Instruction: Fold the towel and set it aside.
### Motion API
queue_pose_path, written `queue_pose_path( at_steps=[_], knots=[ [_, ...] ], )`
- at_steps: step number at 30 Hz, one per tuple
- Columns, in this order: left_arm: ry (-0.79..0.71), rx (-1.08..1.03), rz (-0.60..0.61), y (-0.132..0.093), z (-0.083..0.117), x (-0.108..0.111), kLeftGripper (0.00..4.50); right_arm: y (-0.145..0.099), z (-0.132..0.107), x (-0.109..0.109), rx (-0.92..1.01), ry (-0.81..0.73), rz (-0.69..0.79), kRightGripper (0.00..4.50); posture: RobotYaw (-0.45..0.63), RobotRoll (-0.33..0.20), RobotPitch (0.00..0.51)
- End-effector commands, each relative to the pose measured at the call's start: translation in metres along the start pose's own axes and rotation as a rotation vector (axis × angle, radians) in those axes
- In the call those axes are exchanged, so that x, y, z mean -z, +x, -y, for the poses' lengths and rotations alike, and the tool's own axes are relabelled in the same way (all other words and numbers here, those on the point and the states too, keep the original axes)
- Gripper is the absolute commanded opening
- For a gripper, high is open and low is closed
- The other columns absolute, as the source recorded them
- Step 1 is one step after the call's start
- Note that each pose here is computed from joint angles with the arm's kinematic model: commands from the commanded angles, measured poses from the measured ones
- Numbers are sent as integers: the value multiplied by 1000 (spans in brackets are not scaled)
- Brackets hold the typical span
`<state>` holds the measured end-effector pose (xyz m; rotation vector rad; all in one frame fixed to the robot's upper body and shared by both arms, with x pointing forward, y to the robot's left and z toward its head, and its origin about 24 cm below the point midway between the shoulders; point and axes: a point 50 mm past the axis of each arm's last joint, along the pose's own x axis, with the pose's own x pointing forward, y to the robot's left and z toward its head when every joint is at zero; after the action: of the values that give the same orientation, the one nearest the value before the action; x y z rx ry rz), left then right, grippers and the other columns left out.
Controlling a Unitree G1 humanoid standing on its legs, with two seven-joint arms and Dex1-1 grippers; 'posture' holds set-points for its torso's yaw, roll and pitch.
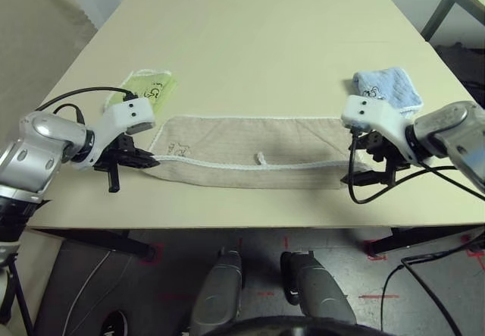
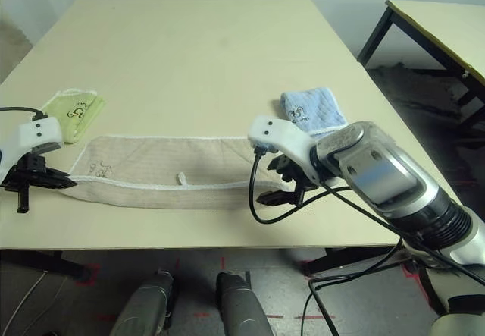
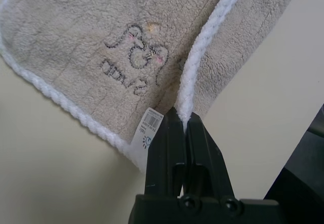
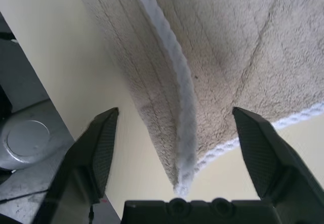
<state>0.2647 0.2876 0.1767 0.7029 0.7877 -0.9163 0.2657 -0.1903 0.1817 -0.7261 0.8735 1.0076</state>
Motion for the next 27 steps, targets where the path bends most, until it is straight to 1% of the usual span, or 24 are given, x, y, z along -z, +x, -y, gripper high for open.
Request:
queue_pose_path(
  at_steps=[1,5,10,15,19,21,23,27],
  knots=[
    [15,5,-9,2,2,-1,0,5,-3,8,-22,0,-40,3377,46,0,127],
    [16,3,-3,1,2,-2,0,8,-5,13,-30,3,-56,1836,50,0,124],
    [12,-5,5,-1,1,-4,0,9,-6,17,-37,11,-72,18,56,0,121],
    [4,-7,4,-3,1,-3,0,7,-4,18,-33,11,-74,18,56,0,124],
    [-18,-4,11,-8,-1,0,0,-4,1,17,-22,-19,-59,18,57,0,127],
    [-32,-18,13,-15,-6,4,0,-13,2,17,-58,-81,-36,18,55,0,127],
    [-37,-38,-10,-21,-10,10,0,-21,3,19,-80,-124,-30,18,53,0,128],
    [-53,-64,-49,-30,-17,22,0,-32,7,27,-89,-154,-40,18,48,0,127]
  ],
)
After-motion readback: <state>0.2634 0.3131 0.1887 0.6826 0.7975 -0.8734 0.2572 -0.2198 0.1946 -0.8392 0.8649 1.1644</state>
